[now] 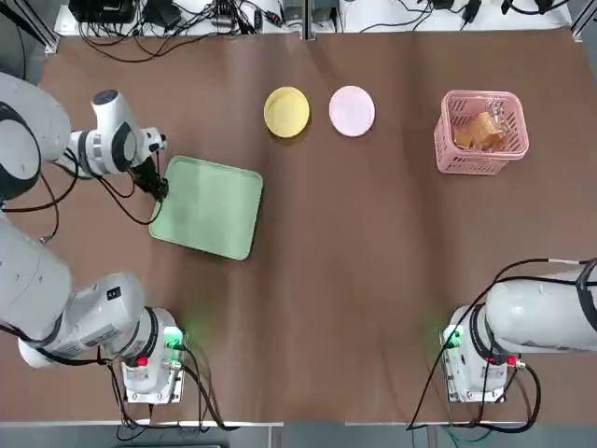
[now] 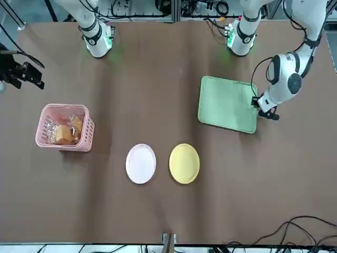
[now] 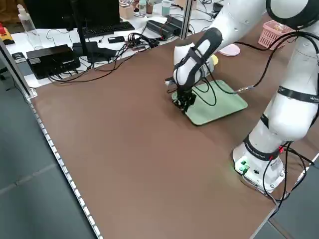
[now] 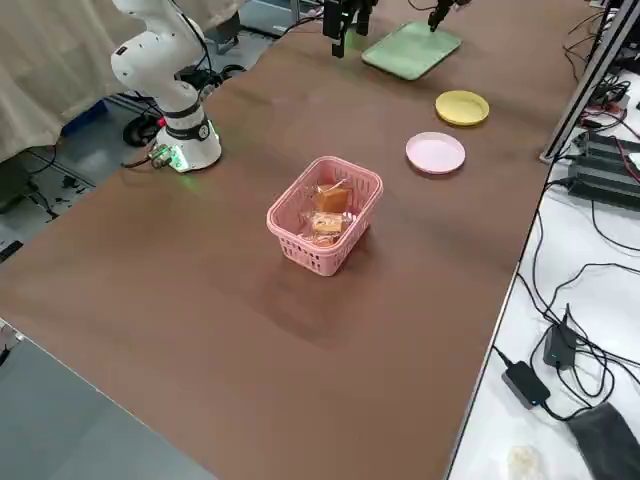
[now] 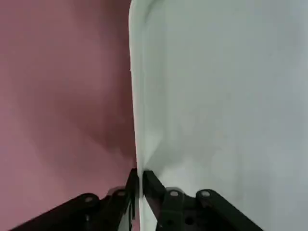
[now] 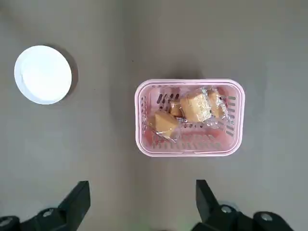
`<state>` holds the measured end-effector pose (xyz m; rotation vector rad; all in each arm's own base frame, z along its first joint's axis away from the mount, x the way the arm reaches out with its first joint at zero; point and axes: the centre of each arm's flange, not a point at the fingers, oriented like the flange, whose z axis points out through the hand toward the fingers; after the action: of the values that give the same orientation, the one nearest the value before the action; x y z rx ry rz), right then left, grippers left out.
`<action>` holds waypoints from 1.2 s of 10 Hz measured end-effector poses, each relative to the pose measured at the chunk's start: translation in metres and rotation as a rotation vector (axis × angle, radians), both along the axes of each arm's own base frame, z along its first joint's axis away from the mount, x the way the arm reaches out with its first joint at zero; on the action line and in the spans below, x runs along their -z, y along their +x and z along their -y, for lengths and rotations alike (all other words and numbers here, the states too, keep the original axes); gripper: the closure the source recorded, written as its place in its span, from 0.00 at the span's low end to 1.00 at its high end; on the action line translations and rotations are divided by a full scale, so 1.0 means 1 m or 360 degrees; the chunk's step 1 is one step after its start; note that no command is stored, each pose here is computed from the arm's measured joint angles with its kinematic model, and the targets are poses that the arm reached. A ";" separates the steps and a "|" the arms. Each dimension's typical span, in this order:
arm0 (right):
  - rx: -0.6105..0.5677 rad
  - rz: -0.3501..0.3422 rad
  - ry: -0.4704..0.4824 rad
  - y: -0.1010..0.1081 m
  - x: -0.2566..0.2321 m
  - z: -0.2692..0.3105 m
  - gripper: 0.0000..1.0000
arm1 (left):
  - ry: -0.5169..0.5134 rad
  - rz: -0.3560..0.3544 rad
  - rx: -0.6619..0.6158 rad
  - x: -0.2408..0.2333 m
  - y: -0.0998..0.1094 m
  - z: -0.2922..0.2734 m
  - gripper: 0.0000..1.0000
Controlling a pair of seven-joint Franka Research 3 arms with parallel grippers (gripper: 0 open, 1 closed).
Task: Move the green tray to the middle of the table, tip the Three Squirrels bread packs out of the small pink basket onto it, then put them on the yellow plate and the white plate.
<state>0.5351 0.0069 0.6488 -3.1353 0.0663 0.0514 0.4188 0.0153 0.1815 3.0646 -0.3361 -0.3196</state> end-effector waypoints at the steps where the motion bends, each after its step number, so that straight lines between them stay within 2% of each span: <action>1: 0.0000 0.0000 0.0000 0.000 0.000 0.000 0.03 | 0.0012 -0.0005 -0.0040 0.000 -0.001 0.037 0.90; 4: 0.0000 0.0000 0.0000 0.000 0.000 0.000 0.03 | 0.0017 -0.0021 -0.0126 -0.001 -0.022 0.187 0.90; 8: 0.0000 -0.0001 0.0000 0.000 0.000 0.000 0.03 | -0.0027 -0.0022 -0.0234 -0.009 -0.049 0.325 0.90; 10: 0.0000 -0.0001 0.0000 0.000 0.000 0.000 0.03 | -0.0082 -0.0032 -0.0287 -0.014 -0.051 0.374 0.89; 11: 0.0000 -0.0001 0.0000 0.000 0.000 0.000 0.03 | -0.0095 -0.0044 -0.0302 -0.012 -0.047 0.379 0.88; 12: 0.0000 -0.0002 0.0000 0.000 0.000 0.000 0.03 | -0.0099 -0.0052 -0.0328 -0.009 -0.040 0.376 0.77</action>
<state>0.5351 0.0069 0.6487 -3.1353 0.0665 0.0529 0.3789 -0.3605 0.1905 2.9943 -0.0269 -0.3419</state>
